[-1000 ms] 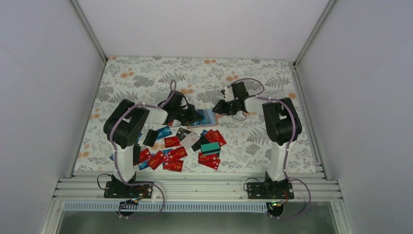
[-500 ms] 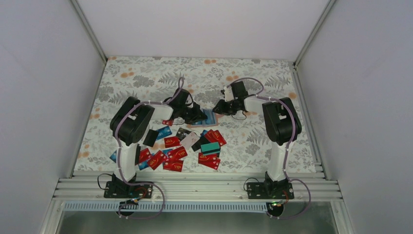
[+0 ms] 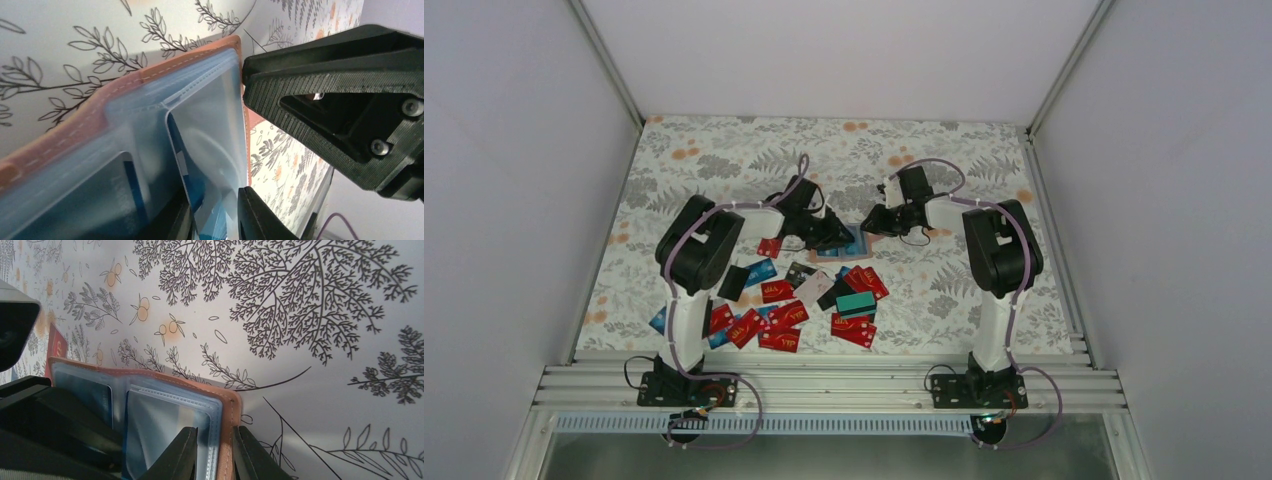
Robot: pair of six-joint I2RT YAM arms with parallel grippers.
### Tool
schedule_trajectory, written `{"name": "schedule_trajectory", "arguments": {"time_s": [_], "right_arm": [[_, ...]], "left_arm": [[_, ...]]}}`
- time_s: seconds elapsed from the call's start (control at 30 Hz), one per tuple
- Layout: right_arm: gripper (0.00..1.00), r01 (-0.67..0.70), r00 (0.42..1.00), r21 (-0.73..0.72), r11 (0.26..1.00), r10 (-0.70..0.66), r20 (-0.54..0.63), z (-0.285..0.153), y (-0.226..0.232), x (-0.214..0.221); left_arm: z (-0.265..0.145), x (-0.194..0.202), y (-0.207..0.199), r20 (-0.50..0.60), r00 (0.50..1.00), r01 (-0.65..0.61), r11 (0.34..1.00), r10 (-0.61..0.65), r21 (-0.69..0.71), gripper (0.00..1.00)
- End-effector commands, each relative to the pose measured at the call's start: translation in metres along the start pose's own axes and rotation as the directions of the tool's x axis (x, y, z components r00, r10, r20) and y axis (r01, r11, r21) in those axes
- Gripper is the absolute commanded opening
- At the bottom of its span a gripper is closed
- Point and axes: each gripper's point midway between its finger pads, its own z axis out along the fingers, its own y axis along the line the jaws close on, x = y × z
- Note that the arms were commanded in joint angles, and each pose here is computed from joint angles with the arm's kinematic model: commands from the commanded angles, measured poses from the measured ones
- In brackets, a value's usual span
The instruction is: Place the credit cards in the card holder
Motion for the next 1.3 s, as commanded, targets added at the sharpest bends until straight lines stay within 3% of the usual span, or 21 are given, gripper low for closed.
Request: {"name": "schedule_trajectory", "arguments": {"time_s": [0.0,0.13,0.27,0.67,0.9,1.27], "right_arm": [[0.21,-0.017,0.995,0.018,1.0,0.019,-0.094,0.008,0.001,0.025],[0.21,-0.006,0.997,0.016,1.0,0.008,-0.081,0.003,0.006,0.018],[0.21,0.006,0.998,0.012,1.0,-0.005,-0.065,-0.001,0.012,0.009],[0.22,0.031,0.999,-0.017,0.999,-0.031,-0.025,-0.018,0.032,-0.006],[0.22,0.033,0.999,-0.057,0.998,-0.034,-0.017,-0.03,0.044,0.005],[0.22,0.04,0.997,-0.149,0.988,-0.05,-0.064,-0.024,0.076,0.032]], "left_arm": [[0.005,0.012,0.021,-0.024,1.0,0.005,0.996,-0.008,-0.092,0.28],[-0.004,0.01,0.014,-0.017,1.0,-0.021,0.993,0.019,-0.114,0.39],[-0.014,0.01,0.009,-0.017,0.999,-0.041,0.987,0.039,-0.152,0.58],[-0.055,0.013,-0.012,0.038,0.995,-0.08,0.97,0.091,-0.231,0.99],[-0.092,0.01,-0.002,0.087,0.979,-0.143,0.922,0.186,-0.359,1.0],[-0.104,0.001,0.046,0.073,0.963,-0.218,0.909,0.259,-0.354,0.99]]}}
